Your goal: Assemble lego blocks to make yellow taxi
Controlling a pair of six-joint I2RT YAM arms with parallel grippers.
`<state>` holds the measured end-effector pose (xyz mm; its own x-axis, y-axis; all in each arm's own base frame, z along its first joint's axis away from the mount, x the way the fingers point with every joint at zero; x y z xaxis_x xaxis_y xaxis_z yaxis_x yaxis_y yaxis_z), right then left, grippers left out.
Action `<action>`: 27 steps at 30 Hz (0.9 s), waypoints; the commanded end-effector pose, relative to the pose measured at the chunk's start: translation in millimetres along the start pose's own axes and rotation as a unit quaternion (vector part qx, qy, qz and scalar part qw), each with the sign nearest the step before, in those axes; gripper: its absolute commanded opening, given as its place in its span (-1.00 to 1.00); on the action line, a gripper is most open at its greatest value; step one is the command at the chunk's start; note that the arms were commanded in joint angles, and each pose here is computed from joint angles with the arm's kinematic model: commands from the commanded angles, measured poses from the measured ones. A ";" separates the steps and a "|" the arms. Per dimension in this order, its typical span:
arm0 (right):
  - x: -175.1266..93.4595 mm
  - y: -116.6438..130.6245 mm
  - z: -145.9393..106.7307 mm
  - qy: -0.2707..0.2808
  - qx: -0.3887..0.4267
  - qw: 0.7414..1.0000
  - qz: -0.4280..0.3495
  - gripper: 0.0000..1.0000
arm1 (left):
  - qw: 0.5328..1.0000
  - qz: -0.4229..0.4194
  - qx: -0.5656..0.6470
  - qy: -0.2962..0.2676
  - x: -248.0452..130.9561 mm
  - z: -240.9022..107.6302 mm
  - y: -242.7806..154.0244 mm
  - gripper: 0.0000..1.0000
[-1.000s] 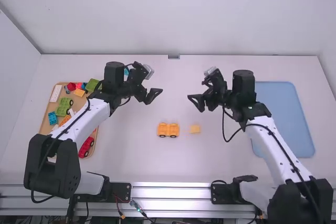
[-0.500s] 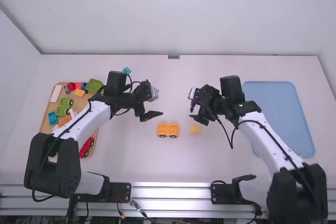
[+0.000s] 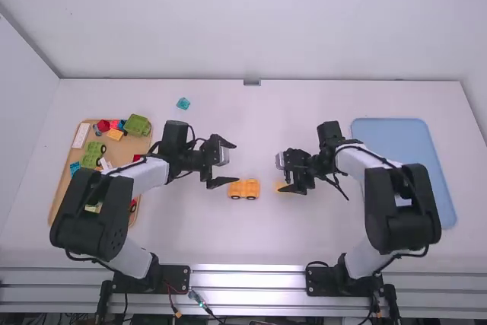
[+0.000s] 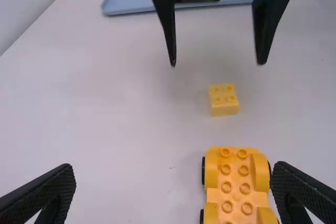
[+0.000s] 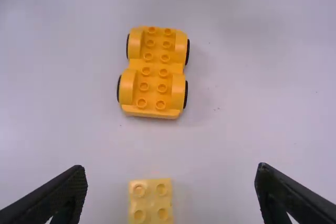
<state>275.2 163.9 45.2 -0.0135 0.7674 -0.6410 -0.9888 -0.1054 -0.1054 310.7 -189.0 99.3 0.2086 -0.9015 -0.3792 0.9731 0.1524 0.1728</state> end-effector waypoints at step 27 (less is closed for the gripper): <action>35.9 18.6 -60.8 -0.023 0.084 0.995 -0.037 -0.28 | 0.998 0.003 -0.057 -0.026 1.6 3.5 -3.7 0.98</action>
<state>269.3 152.6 -22.5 0.0666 0.7965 -0.6009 -0.9973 0.0345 -0.0648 312.3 -190.0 101.3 0.2368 -0.9098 -0.3408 0.9715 0.2188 0.0910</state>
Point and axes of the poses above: each hand's point on the last joint's axis, 136 mm out from that joint toward the fingers, its own x axis out along the fingers, its own y axis along the line the jaws close on, z = x × y, the point moved 1 cm from there along -x, back along the fingers, and after that the axes turned 1 degree about -x, right-handed, at the moved point
